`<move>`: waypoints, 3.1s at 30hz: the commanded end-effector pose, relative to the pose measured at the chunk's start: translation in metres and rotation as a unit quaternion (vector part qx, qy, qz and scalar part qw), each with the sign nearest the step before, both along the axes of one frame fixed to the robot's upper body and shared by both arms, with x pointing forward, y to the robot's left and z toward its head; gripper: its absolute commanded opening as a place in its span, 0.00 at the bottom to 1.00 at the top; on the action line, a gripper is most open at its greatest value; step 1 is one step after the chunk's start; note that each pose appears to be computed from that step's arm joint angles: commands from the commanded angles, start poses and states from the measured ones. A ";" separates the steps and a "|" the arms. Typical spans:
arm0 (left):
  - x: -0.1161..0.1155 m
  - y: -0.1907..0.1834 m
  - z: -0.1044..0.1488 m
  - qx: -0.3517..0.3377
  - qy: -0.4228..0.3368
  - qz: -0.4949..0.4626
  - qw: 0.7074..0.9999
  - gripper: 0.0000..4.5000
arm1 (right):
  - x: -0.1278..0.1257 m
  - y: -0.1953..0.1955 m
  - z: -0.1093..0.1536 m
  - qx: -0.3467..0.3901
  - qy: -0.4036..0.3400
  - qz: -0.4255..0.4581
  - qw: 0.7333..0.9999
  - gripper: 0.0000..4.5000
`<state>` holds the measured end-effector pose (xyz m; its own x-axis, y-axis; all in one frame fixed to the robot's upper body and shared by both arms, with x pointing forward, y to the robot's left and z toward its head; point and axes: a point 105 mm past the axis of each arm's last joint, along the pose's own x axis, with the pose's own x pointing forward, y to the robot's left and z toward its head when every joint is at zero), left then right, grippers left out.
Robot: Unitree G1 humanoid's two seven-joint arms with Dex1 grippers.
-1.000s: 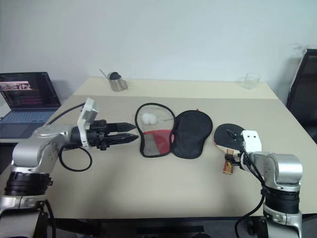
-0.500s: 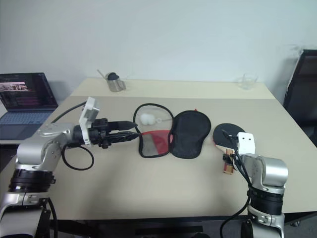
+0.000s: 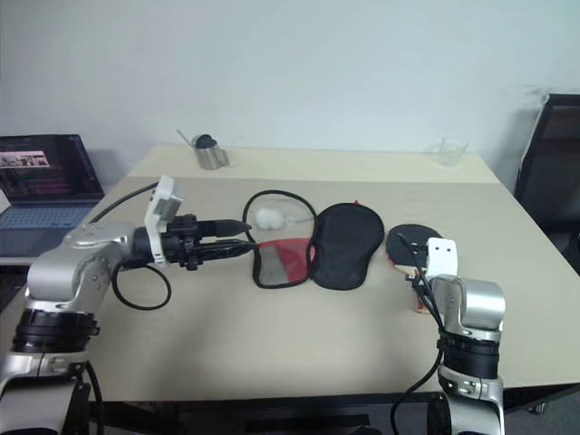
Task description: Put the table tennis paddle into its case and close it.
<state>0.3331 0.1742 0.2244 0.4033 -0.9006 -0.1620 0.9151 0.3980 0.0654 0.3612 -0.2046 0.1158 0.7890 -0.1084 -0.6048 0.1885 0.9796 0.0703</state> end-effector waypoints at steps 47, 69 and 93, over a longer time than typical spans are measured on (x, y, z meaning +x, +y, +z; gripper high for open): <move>-0.023 0.021 0.004 0.018 -0.015 0.049 0.999 0.62 | 0.028 0.215 0.071 0.200 -0.045 0.165 0.965 0.23; -0.025 0.025 0.001 0.026 -0.005 0.048 0.998 0.62 | 0.008 0.233 0.021 0.251 0.055 0.151 0.955 0.23; -0.030 0.021 0.005 0.027 0.001 0.047 0.999 0.62 | 0.006 0.231 -0.013 0.227 0.092 0.122 0.962 0.23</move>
<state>0.3074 0.1956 0.2132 0.4796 -0.8454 -0.2351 0.8733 0.4861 0.0331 0.4057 -0.0437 0.1431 0.7594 0.1914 -0.6218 0.0662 0.9280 0.3666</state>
